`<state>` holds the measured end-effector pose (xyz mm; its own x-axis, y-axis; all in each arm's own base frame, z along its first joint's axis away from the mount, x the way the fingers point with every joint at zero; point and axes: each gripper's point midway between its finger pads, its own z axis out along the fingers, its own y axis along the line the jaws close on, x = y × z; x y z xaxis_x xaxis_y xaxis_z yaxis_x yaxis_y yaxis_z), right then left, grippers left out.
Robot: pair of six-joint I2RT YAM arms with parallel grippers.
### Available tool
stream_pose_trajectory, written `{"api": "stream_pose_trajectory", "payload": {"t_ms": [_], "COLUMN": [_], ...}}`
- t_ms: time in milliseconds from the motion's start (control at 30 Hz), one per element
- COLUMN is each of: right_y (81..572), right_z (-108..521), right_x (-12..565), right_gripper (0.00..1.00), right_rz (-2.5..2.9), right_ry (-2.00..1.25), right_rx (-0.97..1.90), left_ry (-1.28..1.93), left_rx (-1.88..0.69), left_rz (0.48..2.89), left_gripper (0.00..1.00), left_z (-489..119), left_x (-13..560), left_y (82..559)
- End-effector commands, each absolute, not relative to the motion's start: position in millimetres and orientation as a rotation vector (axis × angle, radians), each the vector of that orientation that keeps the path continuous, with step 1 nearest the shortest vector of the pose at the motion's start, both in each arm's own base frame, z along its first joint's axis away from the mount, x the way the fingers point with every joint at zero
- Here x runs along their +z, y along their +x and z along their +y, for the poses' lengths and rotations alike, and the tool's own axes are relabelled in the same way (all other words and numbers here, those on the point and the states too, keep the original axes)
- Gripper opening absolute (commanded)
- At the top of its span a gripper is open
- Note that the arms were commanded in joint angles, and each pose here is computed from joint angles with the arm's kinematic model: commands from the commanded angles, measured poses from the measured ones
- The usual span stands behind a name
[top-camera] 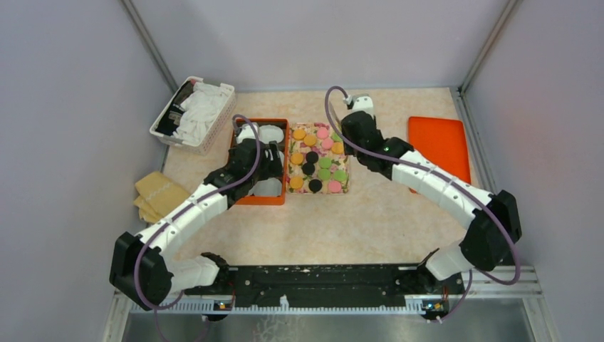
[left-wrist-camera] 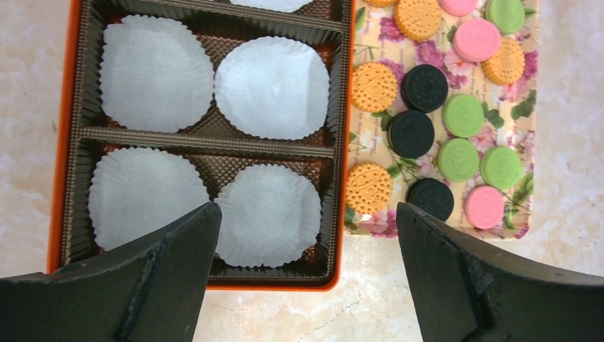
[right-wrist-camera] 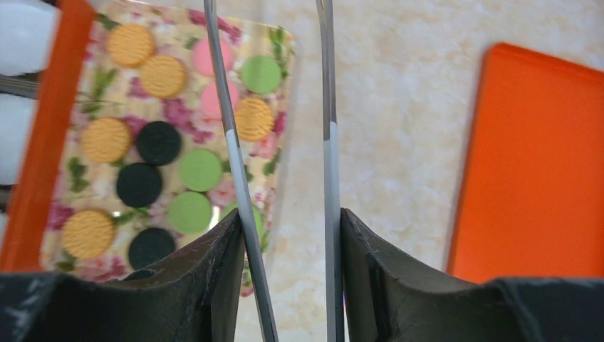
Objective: Pack the cookies
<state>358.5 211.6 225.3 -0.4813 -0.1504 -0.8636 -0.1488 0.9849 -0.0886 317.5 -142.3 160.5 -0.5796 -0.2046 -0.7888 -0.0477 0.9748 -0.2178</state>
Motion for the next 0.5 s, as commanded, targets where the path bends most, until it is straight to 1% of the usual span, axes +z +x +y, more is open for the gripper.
{"api": "stream_pose_trajectory", "payload": {"t_ms": [0,167,267,467], "right_y": [369.5,393.9,403.2,390.3], "right_z": [155.8,127.2,124.8,132.7], "right_x": [190.4,154.3,130.9,88.6], "right_gripper": [0.0,0.0,0.0,0.0], "right_rz": [2.149,2.194,2.243,2.351], "right_ry": [-0.04,0.038,0.033,-0.006], "right_rx": [-0.19,-0.185,-0.169,-0.1], "left_ry": [-0.161,-0.151,-0.145,-0.143], "left_rx": [-0.32,-0.328,-0.336,-0.328], "left_rz": [2.152,2.159,2.159,2.159], "left_gripper": [0.99,0.99,0.99,0.99], "left_z": [-161.1,-164.3,-166.8,-165.8], "left_x": [169.7,165.6,164.7,164.7], "left_y": [327.7,329.7,331.0,331.5]}}
